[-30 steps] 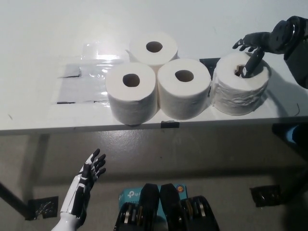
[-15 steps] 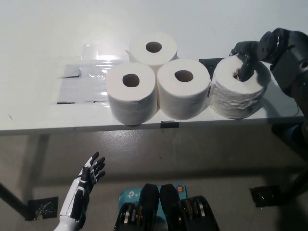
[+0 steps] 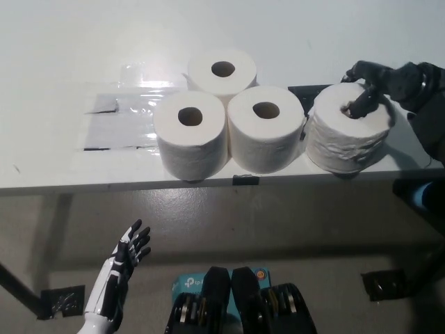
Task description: A few rolls of toilet paper are kept infront of the robot and the robot uses its right hand to lift one of the rolls and and places it on top of the other rolls to stack it.
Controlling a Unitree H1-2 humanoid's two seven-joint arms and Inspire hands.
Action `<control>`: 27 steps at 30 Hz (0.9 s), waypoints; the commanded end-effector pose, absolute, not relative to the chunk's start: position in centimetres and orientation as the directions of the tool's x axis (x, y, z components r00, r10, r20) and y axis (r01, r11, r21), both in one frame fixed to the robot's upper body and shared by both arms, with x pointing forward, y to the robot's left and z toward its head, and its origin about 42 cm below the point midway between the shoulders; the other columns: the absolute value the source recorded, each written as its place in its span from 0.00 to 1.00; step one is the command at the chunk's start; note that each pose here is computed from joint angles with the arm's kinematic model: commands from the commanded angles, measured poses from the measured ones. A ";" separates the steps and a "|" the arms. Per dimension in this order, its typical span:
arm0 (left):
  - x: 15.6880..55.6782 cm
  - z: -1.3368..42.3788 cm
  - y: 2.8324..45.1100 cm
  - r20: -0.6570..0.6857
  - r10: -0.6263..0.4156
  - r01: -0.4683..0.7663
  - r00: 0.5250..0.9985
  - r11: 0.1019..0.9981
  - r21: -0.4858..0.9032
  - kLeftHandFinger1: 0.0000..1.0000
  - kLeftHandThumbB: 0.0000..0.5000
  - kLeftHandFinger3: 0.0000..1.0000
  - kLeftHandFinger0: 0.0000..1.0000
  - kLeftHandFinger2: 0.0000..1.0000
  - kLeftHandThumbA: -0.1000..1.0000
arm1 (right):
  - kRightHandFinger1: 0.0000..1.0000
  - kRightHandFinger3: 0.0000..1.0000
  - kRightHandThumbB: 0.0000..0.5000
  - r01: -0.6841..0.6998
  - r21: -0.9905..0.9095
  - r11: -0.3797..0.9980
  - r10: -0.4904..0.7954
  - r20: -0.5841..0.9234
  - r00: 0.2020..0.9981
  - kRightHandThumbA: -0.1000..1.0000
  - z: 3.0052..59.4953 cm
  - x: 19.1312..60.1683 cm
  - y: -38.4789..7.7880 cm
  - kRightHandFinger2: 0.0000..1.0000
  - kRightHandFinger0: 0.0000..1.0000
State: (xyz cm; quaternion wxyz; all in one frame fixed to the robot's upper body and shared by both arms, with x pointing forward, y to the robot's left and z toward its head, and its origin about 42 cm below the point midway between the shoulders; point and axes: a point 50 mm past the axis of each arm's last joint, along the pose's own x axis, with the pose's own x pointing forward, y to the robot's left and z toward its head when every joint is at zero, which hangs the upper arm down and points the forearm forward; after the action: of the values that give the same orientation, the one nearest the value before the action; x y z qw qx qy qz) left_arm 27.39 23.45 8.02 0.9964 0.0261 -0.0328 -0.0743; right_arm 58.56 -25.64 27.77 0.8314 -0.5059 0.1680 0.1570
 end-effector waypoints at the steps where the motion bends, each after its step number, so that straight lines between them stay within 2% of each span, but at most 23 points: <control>1: 27.3 8.8 23.9 0.120 -0.152 0.145 0.981 0.987 0.064 1.00 0.30 1.00 1.00 1.00 1.00 | 0.46 0.56 0.03 -0.396 -0.686 0.610 0.069 -0.452 0.889 0.97 22.7 56.6 -28.6 0.71 0.17; 2: 27.2 8.7 23.9 0.117 -0.151 0.145 0.982 0.988 0.058 1.00 0.30 1.00 1.00 1.00 1.00 | 0.40 0.50 0.04 -0.364 -0.608 0.705 0.076 -0.445 0.892 0.94 22.0 56.3 -29.0 0.67 0.11; 4: 27.0 8.5 23.9 0.112 -0.143 0.138 0.983 0.989 0.049 1.00 0.34 1.00 1.00 1.00 1.00 | 0.32 0.46 0.01 -0.309 -0.457 0.834 0.097 -0.430 0.898 0.92 20.4 55.5 -30.0 0.61 0.03; 5: 26.8 8.5 23.9 0.110 -0.141 0.136 0.984 0.990 0.047 1.00 0.33 1.00 1.00 1.00 1.00 | 0.27 0.45 0.05 -0.296 -0.416 0.860 0.100 -0.430 0.897 0.93 20.0 55.2 -30.2 0.58 0.01; 6: 26.7 8.4 23.9 0.110 -0.139 0.135 0.984 0.990 0.041 1.00 0.33 1.00 1.00 1.00 1.00 | 0.14 0.40 0.10 -0.260 -0.321 0.911 0.101 -0.435 0.895 0.91 19.2 54.8 -30.6 0.48 0.00; 7: 26.7 8.3 23.9 0.112 -0.138 0.135 0.984 0.990 0.036 1.00 0.33 1.00 1.00 1.00 1.00 | 0.08 0.37 0.11 -0.229 -0.254 0.940 0.099 -0.440 0.893 0.90 18.7 54.6 -30.9 0.42 0.00; 8: 26.6 8.3 23.9 0.109 -0.136 0.133 0.985 0.991 0.037 1.00 0.33 1.00 1.00 1.00 1.00 | 0.00 0.31 0.13 -0.208 -0.208 0.956 0.100 -0.437 0.894 0.91 18.1 54.2 -31.1 0.31 0.00; 9: 26.5 8.3 23.9 0.109 -0.133 0.130 0.985 0.991 0.034 1.00 0.33 1.00 1.00 1.00 1.00 | 0.00 0.29 0.15 -0.180 -0.143 0.973 0.100 -0.440 0.892 0.92 17.7 54.0 -31.4 0.25 0.00; 11: 26.6 8.2 24.0 0.111 -0.128 0.125 0.985 0.992 0.037 1.00 0.33 1.00 1.00 1.00 1.00 | 0.00 0.25 0.22 -0.121 -0.021 0.992 0.100 -0.436 0.895 0.95 16.6 53.3 -32.0 0.18 0.00; 13: 26.7 8.2 23.9 0.114 -0.123 0.119 0.986 0.992 0.036 1.00 0.34 1.00 1.00 1.00 1.00 | 0.00 0.22 0.21 -0.111 0.009 0.994 0.104 -0.432 0.896 0.97 16.4 53.1 -32.2 0.17 0.00; 15: 26.7 8.3 23.9 0.116 -0.119 0.116 0.986 0.993 0.032 1.00 0.34 1.00 1.00 1.00 1.00 | 0.00 0.25 0.21 -0.082 0.066 0.994 0.103 -0.424 0.900 1.00 15.9 52.8 -32.5 0.20 0.00; 17: 26.6 8.2 23.9 0.118 -0.115 0.113 0.986 0.993 0.022 1.00 0.35 1.00 1.00 1.00 1.00 | 0.00 0.25 0.21 -0.039 0.147 0.988 0.098 -0.419 0.903 0.96 15.5 52.6 -32.6 0.18 0.00; 20: 26.5 8.0 23.9 0.112 -0.111 0.109 0.987 0.994 0.022 1.00 0.37 1.00 1.00 1.00 1.00 | 0.00 0.21 0.19 -0.025 0.230 0.973 0.118 -0.400 0.909 0.98 15.0 52.2 -32.7 0.10 0.00; 21: 26.5 8.0 23.9 0.112 -0.111 0.110 0.988 0.994 0.022 1.00 0.37 1.00 1.00 1.00 1.00 | 0.00 0.17 0.19 -0.019 0.252 0.967 0.121 -0.396 0.910 0.97 14.9 52.1 -32.6 0.05 0.00; 22: 26.5 7.9 23.9 0.110 -0.111 0.109 0.988 0.994 0.023 1.00 0.37 1.00 1.00 1.00 1.00 | 0.00 0.09 0.19 -0.007 0.307 0.952 0.131 -0.387 0.913 0.98 14.6 52.0 -32.6 0.00 0.00; 23: 26.4 7.8 23.8 0.109 -0.112 0.110 0.988 0.994 0.022 1.00 0.36 1.00 1.00 1.00 1.00 | 0.00 0.03 0.19 -0.012 0.344 0.939 0.148 -0.371 0.917 1.00 14.4 51.8 -32.6 0.00 0.00; 27: 26.5 7.9 23.7 0.112 -0.108 0.107 0.988 0.994 0.012 1.00 0.39 1.00 1.00 1.00 1.00 | 0.00 0.00 0.23 0.011 0.453 0.892 0.164 -0.346 0.924 1.00 14.4 51.9 -32.0 0.00 0.00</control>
State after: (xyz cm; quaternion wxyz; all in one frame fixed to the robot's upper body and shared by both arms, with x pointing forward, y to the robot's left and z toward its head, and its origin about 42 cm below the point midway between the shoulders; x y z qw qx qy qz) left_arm 26.55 23.81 7.40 0.9980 0.0105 -0.0303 -0.0551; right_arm 53.32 -33.61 17.68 0.9796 0.1387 0.1444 0.0183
